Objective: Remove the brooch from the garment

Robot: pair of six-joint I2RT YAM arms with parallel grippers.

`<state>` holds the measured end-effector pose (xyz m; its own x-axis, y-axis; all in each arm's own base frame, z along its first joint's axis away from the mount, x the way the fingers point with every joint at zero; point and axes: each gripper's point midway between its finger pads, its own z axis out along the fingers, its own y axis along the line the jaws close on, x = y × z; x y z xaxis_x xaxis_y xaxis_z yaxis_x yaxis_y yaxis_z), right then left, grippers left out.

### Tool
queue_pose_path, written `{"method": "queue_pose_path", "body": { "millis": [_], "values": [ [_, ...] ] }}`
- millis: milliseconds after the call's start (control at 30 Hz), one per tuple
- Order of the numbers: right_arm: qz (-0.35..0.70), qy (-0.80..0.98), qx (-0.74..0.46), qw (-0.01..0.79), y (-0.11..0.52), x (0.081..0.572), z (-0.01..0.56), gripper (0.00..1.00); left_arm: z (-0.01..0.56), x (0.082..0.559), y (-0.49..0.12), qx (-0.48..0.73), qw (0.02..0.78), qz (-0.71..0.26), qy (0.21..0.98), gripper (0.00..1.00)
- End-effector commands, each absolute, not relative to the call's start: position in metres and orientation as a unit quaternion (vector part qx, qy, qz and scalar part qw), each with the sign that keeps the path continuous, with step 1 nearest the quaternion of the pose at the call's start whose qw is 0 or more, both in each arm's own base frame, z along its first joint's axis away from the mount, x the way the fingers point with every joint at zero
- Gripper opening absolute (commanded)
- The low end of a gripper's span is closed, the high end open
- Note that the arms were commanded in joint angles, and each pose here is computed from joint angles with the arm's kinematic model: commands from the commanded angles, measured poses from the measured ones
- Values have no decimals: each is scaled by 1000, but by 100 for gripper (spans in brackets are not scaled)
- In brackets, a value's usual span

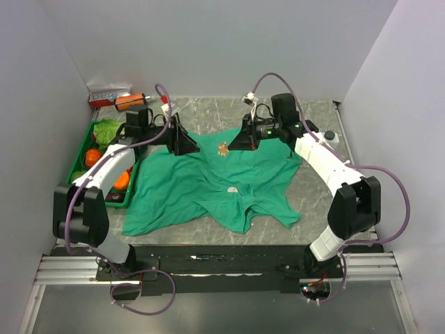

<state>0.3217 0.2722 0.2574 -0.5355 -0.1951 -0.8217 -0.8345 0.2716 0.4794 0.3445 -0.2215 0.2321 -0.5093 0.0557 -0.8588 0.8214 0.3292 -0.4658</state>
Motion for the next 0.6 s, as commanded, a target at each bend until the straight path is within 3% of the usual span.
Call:
{"method": "queue_pose_path", "body": {
  "millis": [0,567],
  "values": [
    [502,692,-384,349,284,319,282,0,260,321,-247,368,364,-549,657,58],
    [507,696,-384,334,292,312,273,0,274,315,-277,412,329,-591,611,63]
  ]
}}
